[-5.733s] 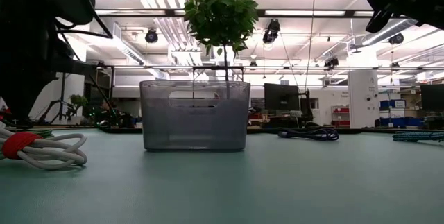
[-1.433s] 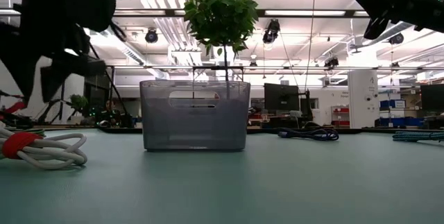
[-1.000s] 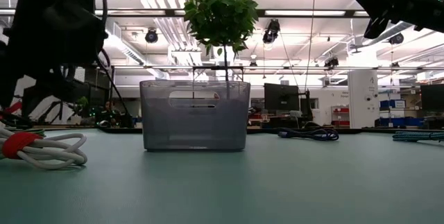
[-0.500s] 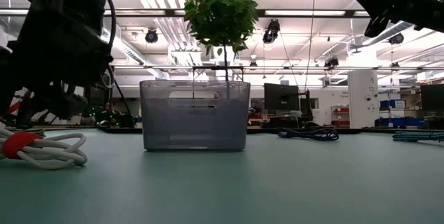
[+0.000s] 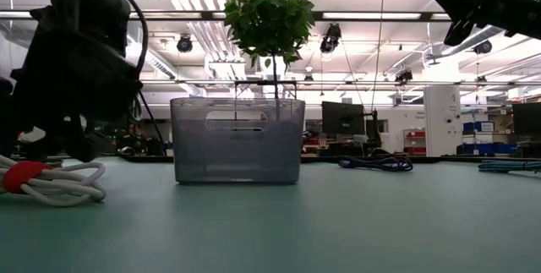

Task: Pick and place USB-C Cables
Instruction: Put the green charger cable into the black bin

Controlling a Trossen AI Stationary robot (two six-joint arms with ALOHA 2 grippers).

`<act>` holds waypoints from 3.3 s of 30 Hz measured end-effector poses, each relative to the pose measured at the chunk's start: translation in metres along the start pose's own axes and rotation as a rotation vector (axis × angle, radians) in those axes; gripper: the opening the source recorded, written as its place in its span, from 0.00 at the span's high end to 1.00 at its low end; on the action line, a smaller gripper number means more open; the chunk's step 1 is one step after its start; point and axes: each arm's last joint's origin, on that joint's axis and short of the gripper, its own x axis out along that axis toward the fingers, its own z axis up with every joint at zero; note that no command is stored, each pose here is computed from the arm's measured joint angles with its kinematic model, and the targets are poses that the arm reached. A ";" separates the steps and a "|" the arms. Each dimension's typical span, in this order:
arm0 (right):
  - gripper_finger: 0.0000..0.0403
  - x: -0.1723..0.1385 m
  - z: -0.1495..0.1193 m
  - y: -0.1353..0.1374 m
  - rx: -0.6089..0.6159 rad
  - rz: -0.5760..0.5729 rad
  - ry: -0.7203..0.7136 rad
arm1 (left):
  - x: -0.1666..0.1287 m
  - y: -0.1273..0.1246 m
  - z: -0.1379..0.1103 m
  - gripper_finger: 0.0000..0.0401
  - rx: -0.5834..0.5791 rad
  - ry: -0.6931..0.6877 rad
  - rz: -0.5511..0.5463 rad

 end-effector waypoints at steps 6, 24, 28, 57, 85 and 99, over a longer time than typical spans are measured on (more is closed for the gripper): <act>0.93 0.000 0.000 0.000 -0.015 0.000 -0.002 | -0.004 -0.001 0.001 0.76 0.013 0.015 -0.059; 0.93 0.005 0.016 0.004 -0.013 0.060 0.088 | -0.078 0.000 0.011 0.96 0.137 -0.147 -0.481; 0.93 0.005 0.016 0.004 -0.015 0.060 0.085 | -0.110 0.009 0.016 0.96 0.180 -0.292 -0.643; 0.93 0.005 0.015 0.004 -0.003 0.057 0.087 | -0.227 -0.010 -0.018 0.96 0.447 -0.822 -1.578; 0.93 0.006 0.020 0.005 0.041 0.069 0.078 | -0.197 -0.049 0.009 0.96 0.240 -0.171 -1.281; 0.93 0.006 0.020 0.005 0.039 0.066 0.083 | -0.217 -0.042 0.021 0.96 0.089 0.177 -1.301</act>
